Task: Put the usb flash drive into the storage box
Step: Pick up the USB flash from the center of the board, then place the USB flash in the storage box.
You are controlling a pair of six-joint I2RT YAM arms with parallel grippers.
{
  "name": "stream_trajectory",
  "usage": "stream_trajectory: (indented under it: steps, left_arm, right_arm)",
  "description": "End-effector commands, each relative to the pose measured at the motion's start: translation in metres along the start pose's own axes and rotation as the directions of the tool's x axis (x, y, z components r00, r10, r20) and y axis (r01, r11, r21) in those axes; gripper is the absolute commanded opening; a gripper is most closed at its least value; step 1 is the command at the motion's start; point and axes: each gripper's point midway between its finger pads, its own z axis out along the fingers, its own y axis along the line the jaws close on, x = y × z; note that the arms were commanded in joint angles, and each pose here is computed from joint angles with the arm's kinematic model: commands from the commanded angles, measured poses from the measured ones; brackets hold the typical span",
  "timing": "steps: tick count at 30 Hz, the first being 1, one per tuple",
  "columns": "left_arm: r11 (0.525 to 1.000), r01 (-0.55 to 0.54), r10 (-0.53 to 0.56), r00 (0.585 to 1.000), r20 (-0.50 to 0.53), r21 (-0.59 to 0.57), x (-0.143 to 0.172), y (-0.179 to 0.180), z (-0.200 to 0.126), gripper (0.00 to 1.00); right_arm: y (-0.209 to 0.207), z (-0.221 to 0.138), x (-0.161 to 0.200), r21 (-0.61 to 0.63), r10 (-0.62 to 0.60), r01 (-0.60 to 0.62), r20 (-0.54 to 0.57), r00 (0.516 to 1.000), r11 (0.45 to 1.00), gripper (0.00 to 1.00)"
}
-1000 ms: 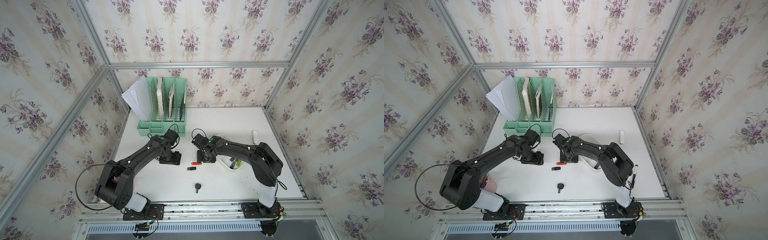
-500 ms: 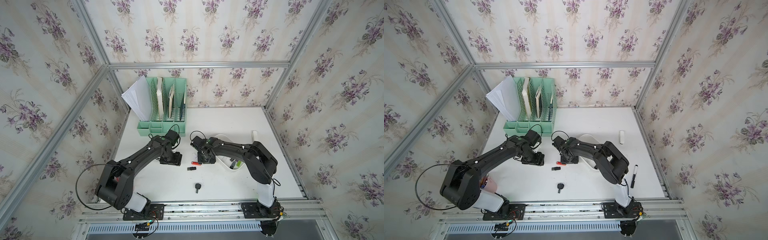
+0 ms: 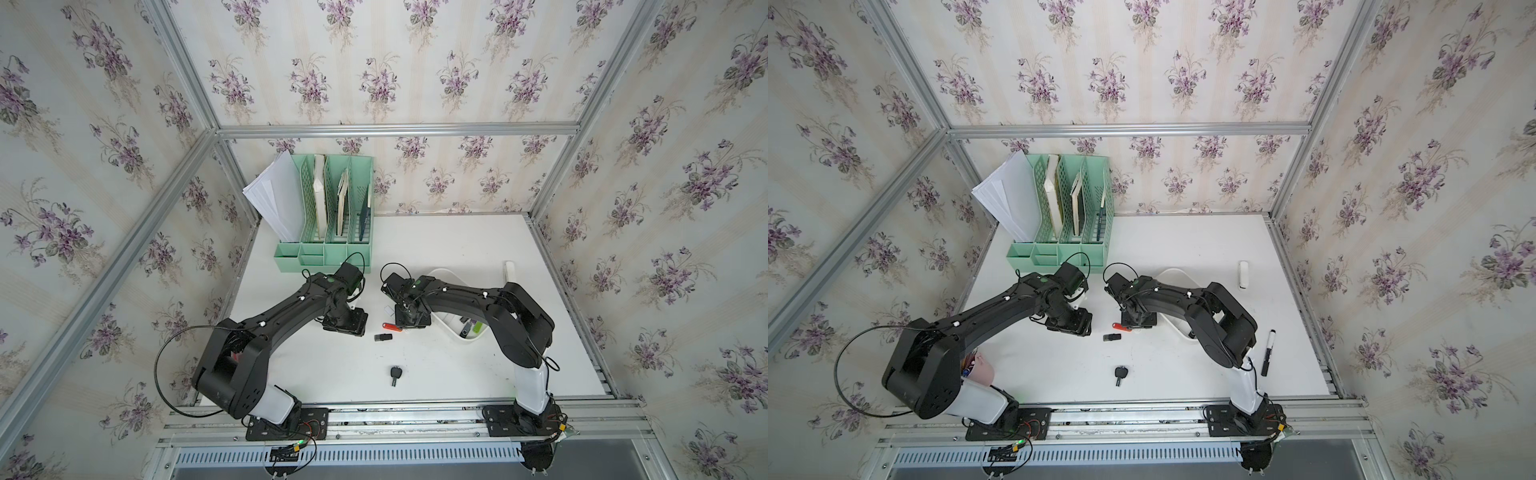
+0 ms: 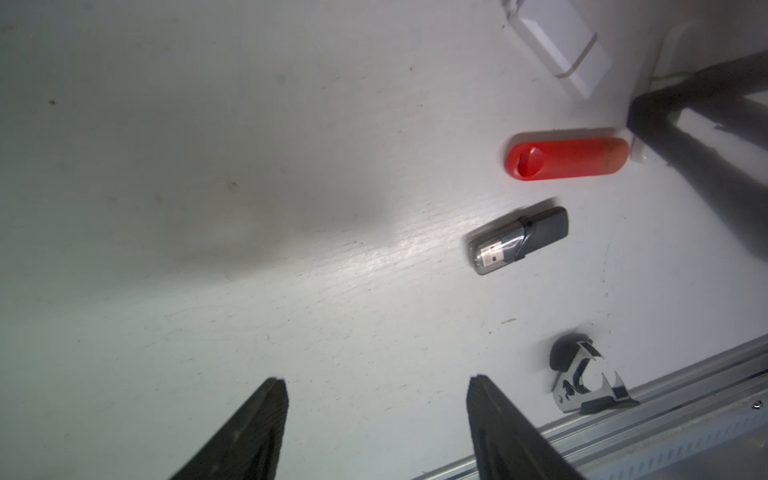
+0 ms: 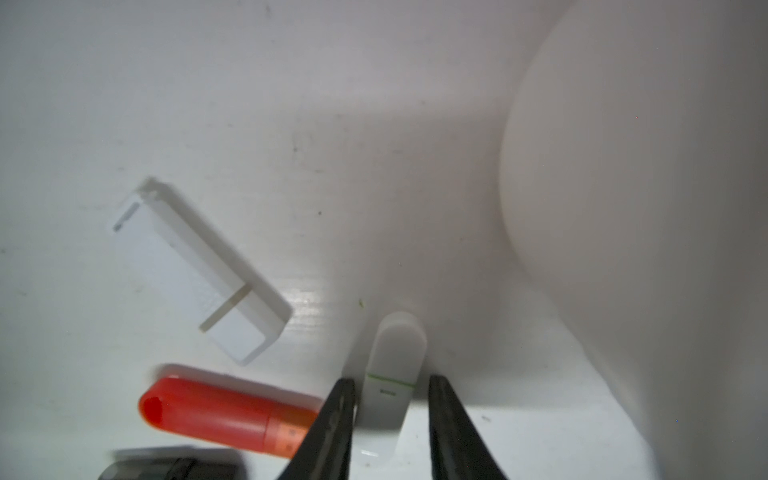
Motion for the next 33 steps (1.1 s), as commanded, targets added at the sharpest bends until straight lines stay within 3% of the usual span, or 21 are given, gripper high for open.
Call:
stream_trajectory:
  steps: [1,11,20,27,33]
  left_arm:
    - [1.000,-0.026,0.026,1.000,-0.003,0.010,0.000,-0.005,0.003,0.73]
    - [0.999,-0.036,0.036,0.999,-0.019,0.002,0.004,-0.007,0.008,0.73]
    - [0.999,-0.052,0.053,0.998,-0.023,0.004,0.002,-0.009,0.008,0.73]
    - [0.996,-0.085,0.085,0.996,-0.028,0.004,-0.005,-0.016,0.009,0.73]
    - [0.989,-0.146,0.146,0.988,-0.043,0.002,-0.018,-0.031,0.016,0.73]
  right_arm:
    - [0.003,0.003,0.005,-0.023,-0.003,0.002,-0.022,1.000,1.000,0.27]
    - [0.008,-0.005,0.002,-0.048,-0.003,0.003,-0.013,1.000,0.999,0.20]
    - [0.011,-0.066,-0.024,-0.089,0.022,-0.012,0.102,0.995,0.996,0.19]
    - [-0.022,-0.122,-0.051,-0.085,0.077,-0.062,0.197,0.977,0.994,0.18]
    - [-0.074,-0.139,-0.065,-0.064,0.149,-0.138,0.232,0.961,0.988,0.17]
